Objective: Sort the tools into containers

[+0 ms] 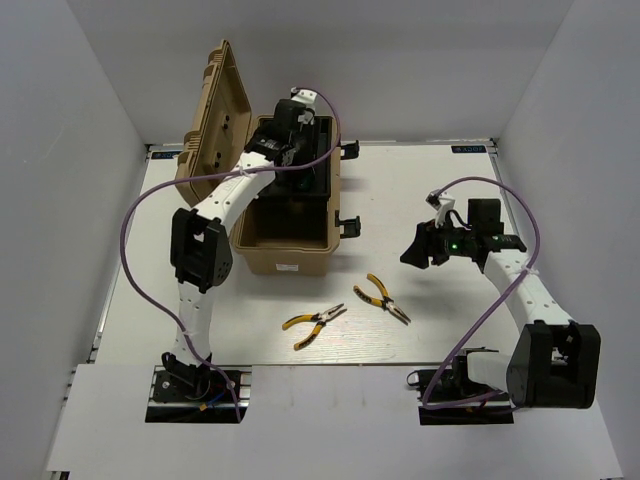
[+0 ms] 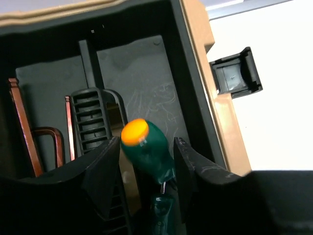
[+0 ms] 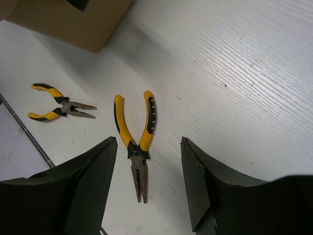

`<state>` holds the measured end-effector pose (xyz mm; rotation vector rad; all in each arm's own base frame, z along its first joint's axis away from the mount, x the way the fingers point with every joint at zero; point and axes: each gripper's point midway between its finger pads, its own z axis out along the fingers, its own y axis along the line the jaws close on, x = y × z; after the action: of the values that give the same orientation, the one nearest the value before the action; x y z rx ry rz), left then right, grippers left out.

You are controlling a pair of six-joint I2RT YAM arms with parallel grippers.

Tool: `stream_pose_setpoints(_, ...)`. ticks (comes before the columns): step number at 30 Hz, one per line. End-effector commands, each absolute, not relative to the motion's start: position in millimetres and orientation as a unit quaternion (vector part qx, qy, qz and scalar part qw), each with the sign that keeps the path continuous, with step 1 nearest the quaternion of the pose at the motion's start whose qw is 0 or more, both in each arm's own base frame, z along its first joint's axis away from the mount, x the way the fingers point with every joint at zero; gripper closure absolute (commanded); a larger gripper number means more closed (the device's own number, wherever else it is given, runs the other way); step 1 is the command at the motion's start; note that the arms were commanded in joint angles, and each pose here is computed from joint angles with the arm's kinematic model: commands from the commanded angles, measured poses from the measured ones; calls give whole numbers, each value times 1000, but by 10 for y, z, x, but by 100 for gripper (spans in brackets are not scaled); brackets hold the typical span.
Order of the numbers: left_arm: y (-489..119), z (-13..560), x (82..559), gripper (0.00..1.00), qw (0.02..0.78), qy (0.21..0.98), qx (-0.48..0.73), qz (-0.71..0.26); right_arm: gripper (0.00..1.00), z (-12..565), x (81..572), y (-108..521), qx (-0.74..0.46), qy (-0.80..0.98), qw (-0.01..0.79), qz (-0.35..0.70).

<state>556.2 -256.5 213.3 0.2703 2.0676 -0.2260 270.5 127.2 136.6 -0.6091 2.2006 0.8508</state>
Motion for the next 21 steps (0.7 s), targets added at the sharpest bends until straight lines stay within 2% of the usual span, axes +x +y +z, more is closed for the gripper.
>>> stream_pose_setpoints(1, -2584, 2785, 5521, 40, 546, 822, 116, -113, 40, 1341, 2681, 1316, -250, 843, 338, 336)
stream_pose_setpoints(2, -2592, 2839, 5501, 36, 549, 819, 118, -118, 40, 1337, 2678, 1330, -253, 842, 338, 336)
stream_pose_setpoints(5, -2593, 2987, 5426, 33, 553, 814, 126, -126, 41, 1290, 2673, 1351, -260, 844, 331, 333)
stream_pose_setpoints(6, -2578, 3101, 5396, 26, 559, 809, 125, -128, 42, 1282, 2668, 1366, -264, 843, 329, 333)
stream_pose_setpoints(11, -2624, 3384, 5036, 25, 551, 805, 151, -160, 45, 1221, 2633, 1455, -282, 844, 320, 325)
stream_pose_setpoints(12, -2578, 3451, 4823, 25, 547, 803, 160, -172, 47, 1201, 2622, 1495, -290, 844, 315, 321)
stream_pose_setpoints(13, -2636, 3189, 4659, 26, 521, 812, 171, -200, 48, 1157, 2629, 1531, -294, 847, 309, 317)
stream_pose_setpoints(14, -2641, 3087, 4424, 29, 503, 817, 184, -213, 50, 1140, 2614, 1578, -302, 847, 304, 314)
stream_pose_setpoints(15, -2683, 3209, 4286, 33, 522, 793, 194, -245, 50, 1103, 2659, 1548, -301, 854, 306, 293)
stream_pose_setpoints(16, -2557, 3571, 3961, 36, 555, 764, 193, -265, 50, 1058, 2662, 1563, -302, 858, 300, 289)
stream_pose_setpoints(17, -2535, 3556, 3769, 49, 556, 758, 201, -275, 51, 1005, 2646, 1600, -307, 860, 292, 284)
stream_pose_setpoints(18, -2491, 3210, 3572, 58, 528, 773, 211, -281, 51, 949, 2669, 1591, -310, 866, 292, 263)
stream_pose_setpoints(19, -2450, 3207, 3414, 66, 531, 764, 226, -288, 51, 932, 2689, 1605, -313, 866, 293, 256)
stream_pose_setpoints(21, -2368, 3143, 2944, 70, 527, 743, 265, -317, 51, 831, 2696, 1612, -316, 874, 289, 231)
